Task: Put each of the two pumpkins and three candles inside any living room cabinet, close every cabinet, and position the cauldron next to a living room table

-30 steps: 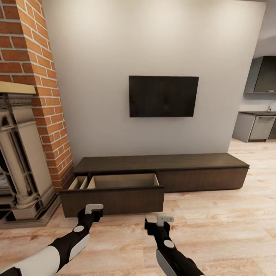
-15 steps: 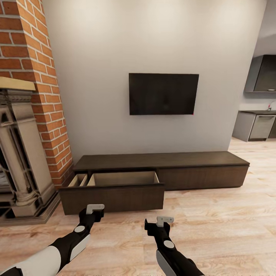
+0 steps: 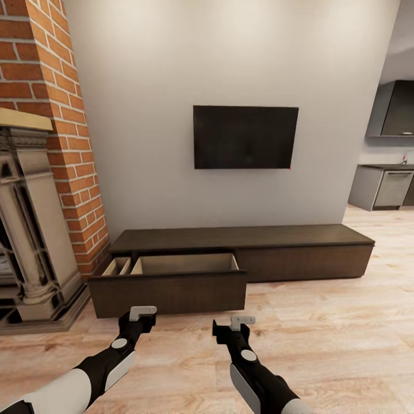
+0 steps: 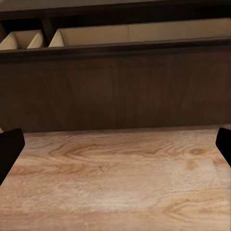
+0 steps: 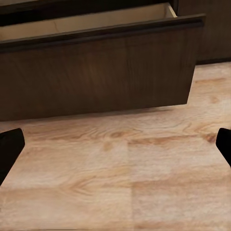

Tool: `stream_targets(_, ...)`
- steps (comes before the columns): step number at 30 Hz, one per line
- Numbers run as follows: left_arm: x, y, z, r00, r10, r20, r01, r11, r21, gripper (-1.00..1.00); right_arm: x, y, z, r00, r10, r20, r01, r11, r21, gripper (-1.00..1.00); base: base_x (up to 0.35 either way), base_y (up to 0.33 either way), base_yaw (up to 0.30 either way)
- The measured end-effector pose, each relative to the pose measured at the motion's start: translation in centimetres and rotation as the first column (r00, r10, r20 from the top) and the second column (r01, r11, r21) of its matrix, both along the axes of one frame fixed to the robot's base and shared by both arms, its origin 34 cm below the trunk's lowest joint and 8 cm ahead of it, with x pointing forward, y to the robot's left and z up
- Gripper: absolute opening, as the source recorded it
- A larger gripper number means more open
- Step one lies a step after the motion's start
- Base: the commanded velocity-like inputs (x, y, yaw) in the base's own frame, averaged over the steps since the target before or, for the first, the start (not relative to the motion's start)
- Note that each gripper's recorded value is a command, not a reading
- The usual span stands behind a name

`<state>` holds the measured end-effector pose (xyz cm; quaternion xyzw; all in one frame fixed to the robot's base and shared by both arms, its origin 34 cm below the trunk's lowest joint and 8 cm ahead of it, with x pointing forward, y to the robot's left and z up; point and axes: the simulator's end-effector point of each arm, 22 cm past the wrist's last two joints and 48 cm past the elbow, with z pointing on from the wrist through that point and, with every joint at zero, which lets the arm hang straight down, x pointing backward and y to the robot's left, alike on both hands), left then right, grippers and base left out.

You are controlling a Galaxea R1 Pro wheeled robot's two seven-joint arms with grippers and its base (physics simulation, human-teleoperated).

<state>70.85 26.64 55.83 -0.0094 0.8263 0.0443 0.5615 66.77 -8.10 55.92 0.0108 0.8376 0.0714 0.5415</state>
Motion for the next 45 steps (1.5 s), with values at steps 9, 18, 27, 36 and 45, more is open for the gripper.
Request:
stream_targets(9, -0.4, -0.6, -1.9, 1.0, -0.025, 0.001, 0.025, 1.0, -0.012, 1.0, -0.5, 0.7, -2.0, 0.999, 0.034, 0.0, -0.034, 0.999, 0.01, 1.0, 0.0, 0.0, 0.0)
stream_targets(18, -0.8, -1.0, -4.0, 0.999, -0.043, -0.002, 0.043, 0.999, -0.02, 1.0, -1.0, 0.7, -4.0, 0.999, 0.037, 0.001, -0.037, 0.999, 0.011, 1.0, 0.0, 0.0, 0.0)
stream_targets(27, -1.3, -1.0, -6.0, 0.999, -0.045, -0.002, 0.045, 0.999, -0.02, 1.0, -1.4, 0.7, -6.0, 0.999, 0.035, 0.001, -0.035, 0.999, 0.013, 1.0, 0.0, 0.0, 0.0)
stream_targets(36, -1.9, -1.0, -8.0, 0.999, -0.041, -0.003, 0.041, 0.999, -0.025, 1.0, -2.0, 0.5, -8.0, 1.0, 0.031, -0.002, -0.031, 0.999, 0.017, 1.0, 0.0, 0.0, 0.0)
stream_targets(45, -2.5, -0.8, -10.1, 1.0, -0.031, -0.005, 0.031, 0.999, -0.036, 1.0, -2.4, 0.6, -9.7, 1.0, 0.028, 0.005, -0.028, 0.999, 0.026, 1.0, 0.0, 0.0, 0.0)
